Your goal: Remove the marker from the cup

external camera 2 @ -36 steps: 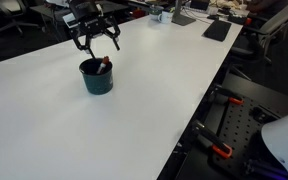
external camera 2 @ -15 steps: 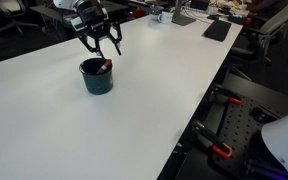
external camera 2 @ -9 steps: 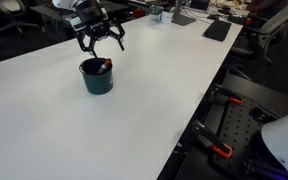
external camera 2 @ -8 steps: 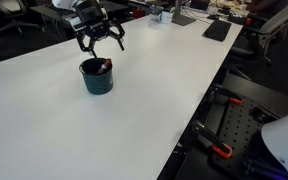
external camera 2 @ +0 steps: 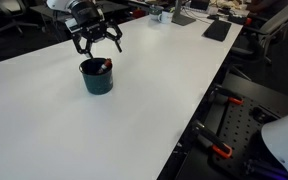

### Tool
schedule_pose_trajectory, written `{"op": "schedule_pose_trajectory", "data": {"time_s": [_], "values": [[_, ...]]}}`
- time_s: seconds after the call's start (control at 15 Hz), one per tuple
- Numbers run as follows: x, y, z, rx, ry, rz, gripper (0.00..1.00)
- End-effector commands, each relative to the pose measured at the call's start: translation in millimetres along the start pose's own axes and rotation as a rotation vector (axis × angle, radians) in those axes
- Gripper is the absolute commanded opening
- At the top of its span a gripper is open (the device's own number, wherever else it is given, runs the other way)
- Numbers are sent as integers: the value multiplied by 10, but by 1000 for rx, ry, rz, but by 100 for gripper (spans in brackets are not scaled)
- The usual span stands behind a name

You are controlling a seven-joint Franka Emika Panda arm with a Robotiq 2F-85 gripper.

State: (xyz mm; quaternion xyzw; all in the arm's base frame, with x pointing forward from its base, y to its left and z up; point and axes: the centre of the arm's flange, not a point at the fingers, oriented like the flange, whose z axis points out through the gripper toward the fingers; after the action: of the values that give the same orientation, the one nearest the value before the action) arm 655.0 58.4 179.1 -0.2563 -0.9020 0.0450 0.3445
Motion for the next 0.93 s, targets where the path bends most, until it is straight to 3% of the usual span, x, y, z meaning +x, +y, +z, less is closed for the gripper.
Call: {"op": "schedule_pose_trajectory", "data": {"time_s": [0.0, 0.2, 0.4, 0.67, 0.73, 0.87], "values": [[38, 74, -12, 3, 5, -4, 87], [39, 85, 11, 5, 9, -6, 64], [33, 87, 30, 6, 11, -5, 55], [30, 93, 45, 8, 13, -6, 62], [34, 94, 46, 7, 13, -6, 84], [38, 99, 43, 7, 13, -9, 91]]}}
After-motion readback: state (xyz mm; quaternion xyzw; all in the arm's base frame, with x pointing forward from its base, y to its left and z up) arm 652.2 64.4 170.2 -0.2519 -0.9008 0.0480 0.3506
